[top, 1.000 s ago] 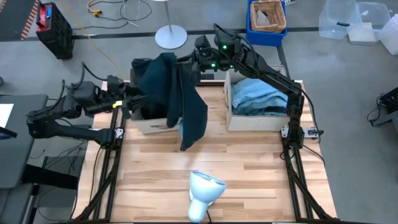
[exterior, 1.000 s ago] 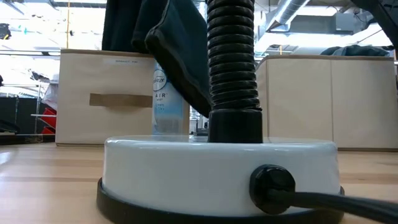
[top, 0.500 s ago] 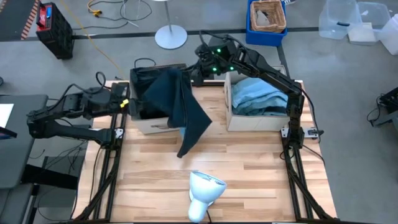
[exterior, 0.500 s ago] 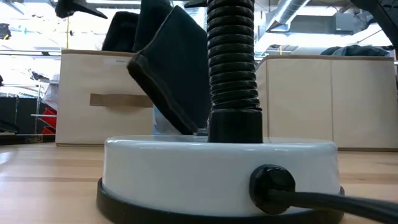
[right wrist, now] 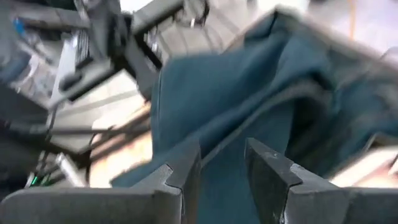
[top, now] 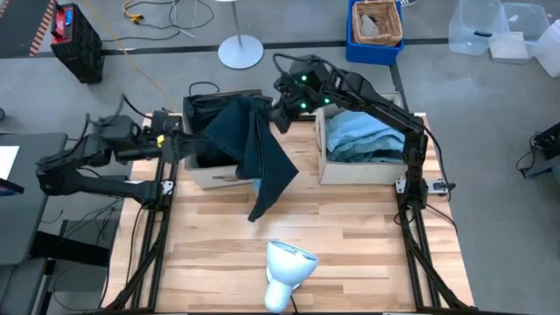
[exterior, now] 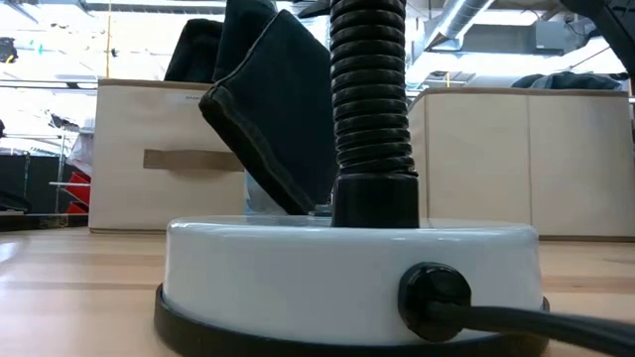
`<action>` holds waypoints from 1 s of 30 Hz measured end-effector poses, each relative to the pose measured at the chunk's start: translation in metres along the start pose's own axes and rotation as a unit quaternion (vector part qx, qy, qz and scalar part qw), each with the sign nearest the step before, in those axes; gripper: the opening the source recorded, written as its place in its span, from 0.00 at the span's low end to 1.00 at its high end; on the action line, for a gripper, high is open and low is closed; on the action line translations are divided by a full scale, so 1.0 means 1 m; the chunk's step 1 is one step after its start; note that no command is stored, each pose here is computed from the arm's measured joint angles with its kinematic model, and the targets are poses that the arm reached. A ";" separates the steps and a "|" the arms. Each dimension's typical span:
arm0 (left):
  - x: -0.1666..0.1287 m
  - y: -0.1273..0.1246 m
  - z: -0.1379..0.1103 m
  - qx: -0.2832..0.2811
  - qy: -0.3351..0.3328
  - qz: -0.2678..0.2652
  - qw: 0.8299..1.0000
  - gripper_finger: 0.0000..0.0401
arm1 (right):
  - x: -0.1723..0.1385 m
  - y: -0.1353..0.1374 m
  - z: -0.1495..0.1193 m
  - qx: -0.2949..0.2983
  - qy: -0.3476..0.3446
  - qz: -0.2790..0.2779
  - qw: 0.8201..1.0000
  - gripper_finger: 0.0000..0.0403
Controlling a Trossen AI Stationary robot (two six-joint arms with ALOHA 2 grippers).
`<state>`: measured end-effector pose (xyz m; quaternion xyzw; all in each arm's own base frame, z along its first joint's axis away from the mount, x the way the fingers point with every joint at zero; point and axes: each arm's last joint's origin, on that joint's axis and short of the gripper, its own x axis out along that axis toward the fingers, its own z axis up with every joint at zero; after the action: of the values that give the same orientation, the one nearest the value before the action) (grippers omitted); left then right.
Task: Sort clothes
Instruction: Put the dark blue pants into the left laundry organizer
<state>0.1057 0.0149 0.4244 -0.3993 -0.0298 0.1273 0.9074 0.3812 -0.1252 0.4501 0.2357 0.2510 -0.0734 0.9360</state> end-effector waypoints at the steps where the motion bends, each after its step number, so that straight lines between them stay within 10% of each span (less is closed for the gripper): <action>1: -0.002 -0.002 0.002 0.010 -0.007 -0.015 1.000 0.73 | 0.001 0.002 -0.003 0.003 0.013 0.004 1.000 0.34; 19: -0.013 -0.005 0.007 0.071 -0.028 -0.039 0.996 0.73 | 0.045 0.019 -0.030 0.034 0.085 -0.010 0.996 0.62; 30: -0.013 -0.005 0.007 0.080 -0.029 -0.037 0.996 0.73 | 0.084 0.010 -0.045 0.074 0.109 -0.064 0.989 0.54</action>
<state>0.0931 0.0133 0.4329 -0.3205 -0.0608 0.1073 0.9392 0.4366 -0.0970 0.3776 0.2943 0.3595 -0.1252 0.8766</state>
